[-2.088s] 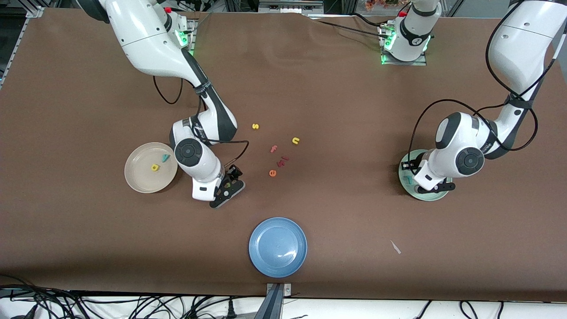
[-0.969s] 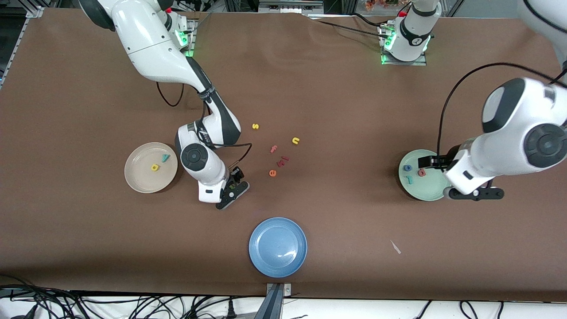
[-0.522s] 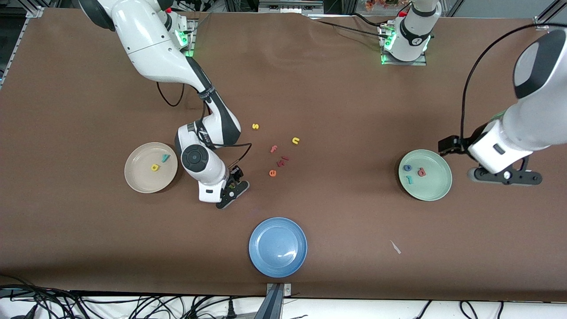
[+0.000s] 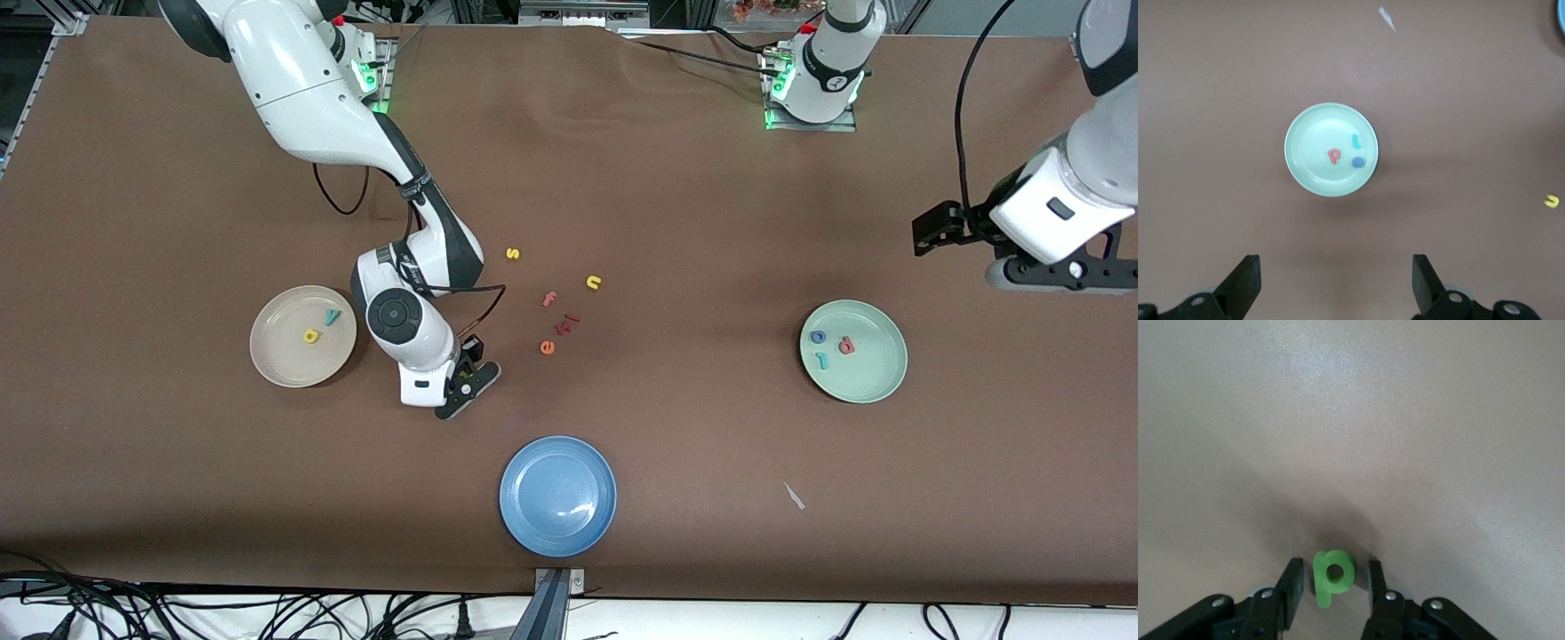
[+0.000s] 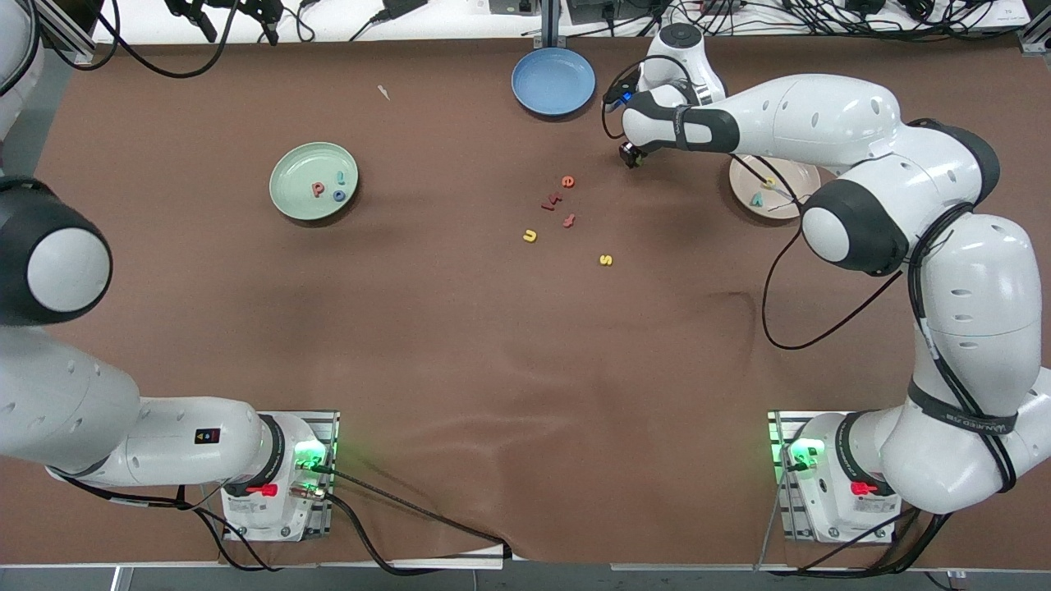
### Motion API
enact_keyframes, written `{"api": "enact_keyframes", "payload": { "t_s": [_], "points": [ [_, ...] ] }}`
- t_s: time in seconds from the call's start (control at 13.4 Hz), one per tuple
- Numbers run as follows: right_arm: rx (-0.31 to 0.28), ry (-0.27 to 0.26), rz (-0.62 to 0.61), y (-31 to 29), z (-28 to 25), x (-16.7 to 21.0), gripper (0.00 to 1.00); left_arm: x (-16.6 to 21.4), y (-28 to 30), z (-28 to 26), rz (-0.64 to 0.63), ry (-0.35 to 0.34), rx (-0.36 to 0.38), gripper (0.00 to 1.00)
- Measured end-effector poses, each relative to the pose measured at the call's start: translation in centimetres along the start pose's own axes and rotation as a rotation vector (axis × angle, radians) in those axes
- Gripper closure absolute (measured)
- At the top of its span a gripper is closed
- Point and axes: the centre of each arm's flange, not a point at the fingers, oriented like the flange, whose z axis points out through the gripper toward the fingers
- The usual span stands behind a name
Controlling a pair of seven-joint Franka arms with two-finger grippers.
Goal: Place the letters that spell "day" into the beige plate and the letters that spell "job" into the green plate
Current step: 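Carry the green p onto the white plate and open the right gripper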
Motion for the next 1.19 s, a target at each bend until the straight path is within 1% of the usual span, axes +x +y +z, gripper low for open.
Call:
{"api": "enact_keyframes", "payload": {
  "t_s": [0.07,0.15,0.22,0.3,0.37,0.45,0.52,0.67,0.97,1.12,1.19],
  "points": [
    [0.000,0.000,0.000,0.0,0.0,0.0,0.54,-0.6,-0.3,0.7,-0.005,0.021,-0.013,0.00],
    [-0.001,0.001,-0.001,0.0,-0.1,0.0,0.59,-1.2,-0.7,1.4,-0.002,0.026,-0.020,0.00],
    [-0.001,0.001,-0.001,0.0,-0.1,0.1,0.64,-1.7,-1.1,2.0,0.002,0.023,-0.021,0.00],
    [-0.001,0.001,-0.001,0.0,-0.1,0.1,0.64,-2.1,-1.4,2.4,0.006,0.017,-0.020,0.00],
    [-0.001,0.001,-0.002,0.0,-0.1,0.1,0.68,-2.6,-1.5,2.8,0.009,0.009,-0.018,0.00],
    [-0.001,0.001,-0.002,0.0,-0.1,0.1,0.68,-3.0,-1.6,3.0,0.019,0.004,-0.017,0.00],
    [-0.001,0.001,-0.003,0.0,-0.2,0.1,0.73,-3.4,-1.6,3.0,0.023,0.004,-0.016,0.00],
    [0.002,-0.007,-0.004,-0.2,-0.1,0.1,0.72,-3.7,-1.6,2.9,0.029,0.007,-0.016,0.00],
    [0.021,-0.057,-0.007,-0.3,-0.8,0.2,0.72,-3.7,-1.4,2.9,0.038,0.006,-0.017,0.00],
    [0.028,-0.081,0.002,0.5,-2.0,0.4,0.72,-3.7,-1.4,3.0,0.037,0.004,-0.017,0.00],
    [0.026,-0.082,0.010,1.2,-2.9,0.5,0.72,-3.7,-1.3,3.0,0.039,0.003,-0.017,0.00]
  ]
}}
